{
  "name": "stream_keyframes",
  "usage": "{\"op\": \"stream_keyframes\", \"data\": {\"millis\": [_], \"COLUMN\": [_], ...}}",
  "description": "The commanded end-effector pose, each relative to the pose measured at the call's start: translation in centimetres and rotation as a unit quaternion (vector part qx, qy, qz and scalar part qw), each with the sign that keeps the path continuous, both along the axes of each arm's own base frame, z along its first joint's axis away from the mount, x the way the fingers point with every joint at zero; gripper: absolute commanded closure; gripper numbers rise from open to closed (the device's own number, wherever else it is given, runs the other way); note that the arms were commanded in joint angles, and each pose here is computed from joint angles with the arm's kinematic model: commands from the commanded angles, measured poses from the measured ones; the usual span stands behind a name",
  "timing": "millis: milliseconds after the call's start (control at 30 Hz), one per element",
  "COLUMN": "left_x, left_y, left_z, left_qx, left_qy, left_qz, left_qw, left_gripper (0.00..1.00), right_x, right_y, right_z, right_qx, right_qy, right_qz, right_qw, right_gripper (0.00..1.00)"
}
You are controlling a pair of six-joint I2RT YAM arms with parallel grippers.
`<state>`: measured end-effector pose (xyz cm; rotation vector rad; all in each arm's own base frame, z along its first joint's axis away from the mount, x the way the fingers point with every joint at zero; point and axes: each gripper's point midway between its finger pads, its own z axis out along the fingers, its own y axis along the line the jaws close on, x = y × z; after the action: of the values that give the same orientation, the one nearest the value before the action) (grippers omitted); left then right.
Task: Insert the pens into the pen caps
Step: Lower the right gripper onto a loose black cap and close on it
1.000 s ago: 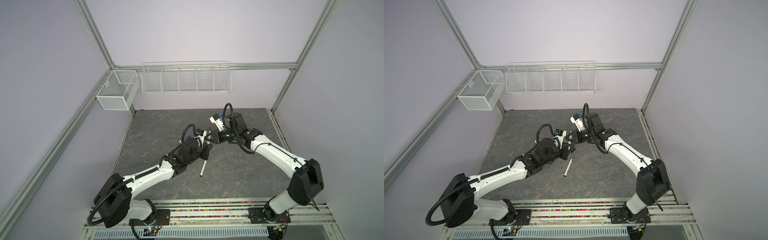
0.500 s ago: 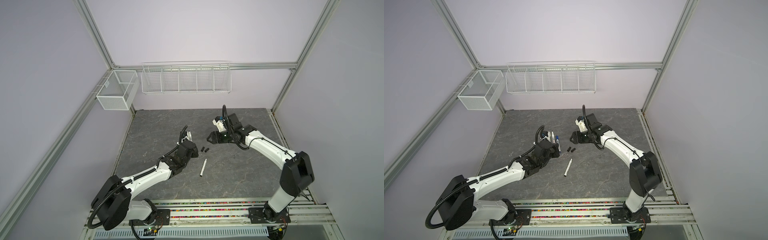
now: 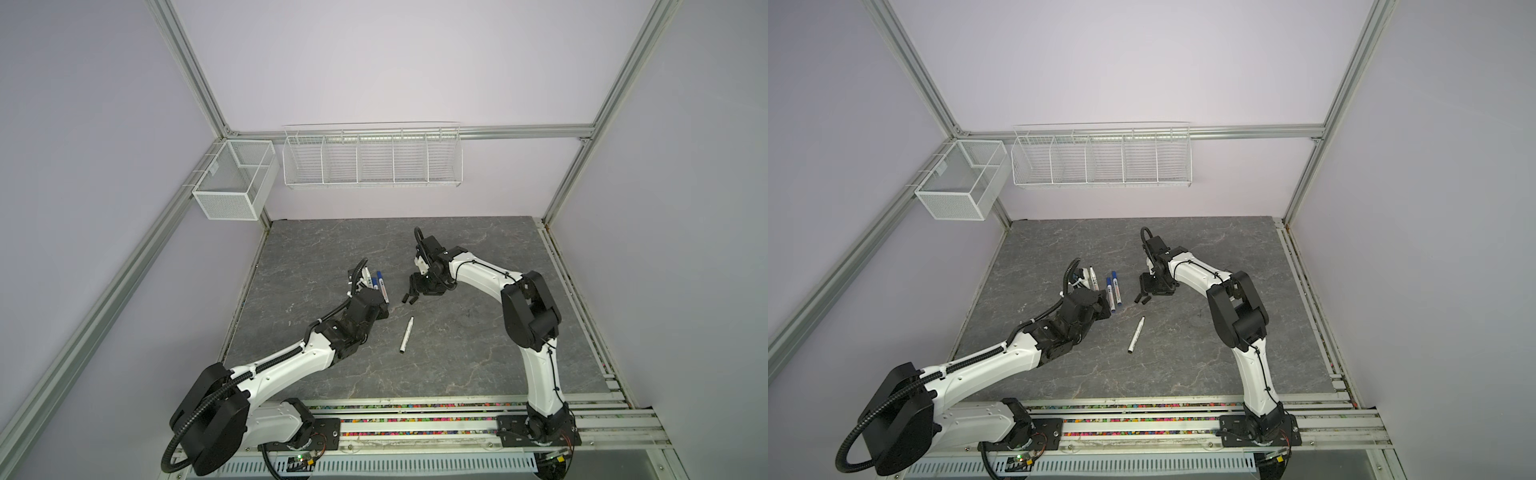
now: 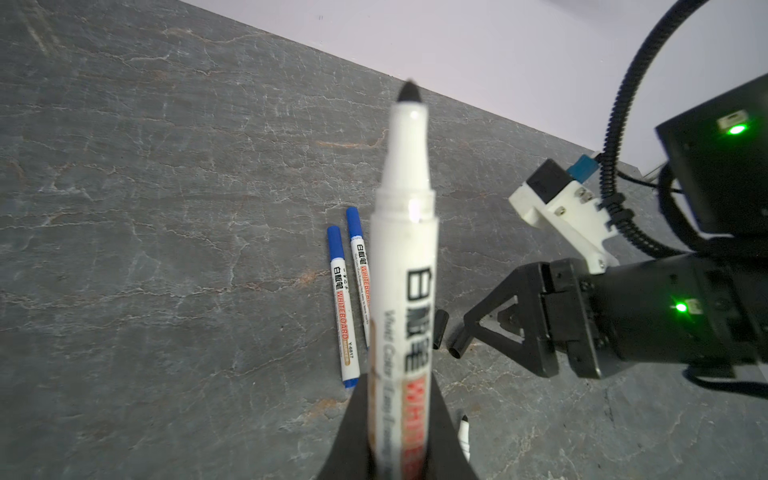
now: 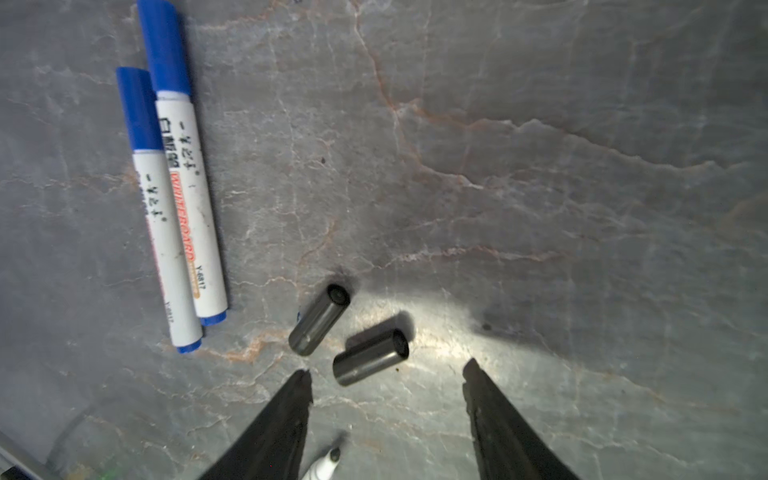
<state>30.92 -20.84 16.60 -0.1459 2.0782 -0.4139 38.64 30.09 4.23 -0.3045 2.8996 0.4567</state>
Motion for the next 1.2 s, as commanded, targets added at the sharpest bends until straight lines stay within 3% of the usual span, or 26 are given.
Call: {"op": "stream_keyframes", "data": {"millis": [0, 567, 733, 933, 1167], "left_x": [-0.4, -1.3, -1.2, -1.1, -1.1], "left_y": [1.4, 2.3, 1.7, 1.6, 1.5], "left_z": [0.4, 0.6, 0.4, 0.5, 0.1], "left_qx": [0.004, -0.002, -0.003, 0.001, 0.006], "left_qy": [-0.007, -0.009, -0.003, 0.0, 0.006], "left_qz": [0.022, 0.024, 0.014, 0.013, 0.011], "left_qw": [1.0, 1.0, 1.0, 1.0, 1.0], "left_gripper": [1.0, 1.0, 1.0, 1.0, 1.0], "right_x": [-1.1, -1.0, -0.9, -1.2, -1.3], "right_y": [-0.1, -4.0, -4.2, -4.0, -5.1], "right_z": [-1.6, -3.8, -3.3, -3.6, -3.9], "right_qx": [-0.041, -0.192, -0.185, -0.157, -0.13], "right_qy": [0.018, -0.021, -0.028, -0.01, 0.012], "right_qz": [0.008, 0.036, 0.032, 0.017, -0.018], "right_qw": [0.999, 0.981, 0.982, 0.987, 0.991], "right_gripper": [0.37, 0.38, 0.4, 0.48, 0.47]}}
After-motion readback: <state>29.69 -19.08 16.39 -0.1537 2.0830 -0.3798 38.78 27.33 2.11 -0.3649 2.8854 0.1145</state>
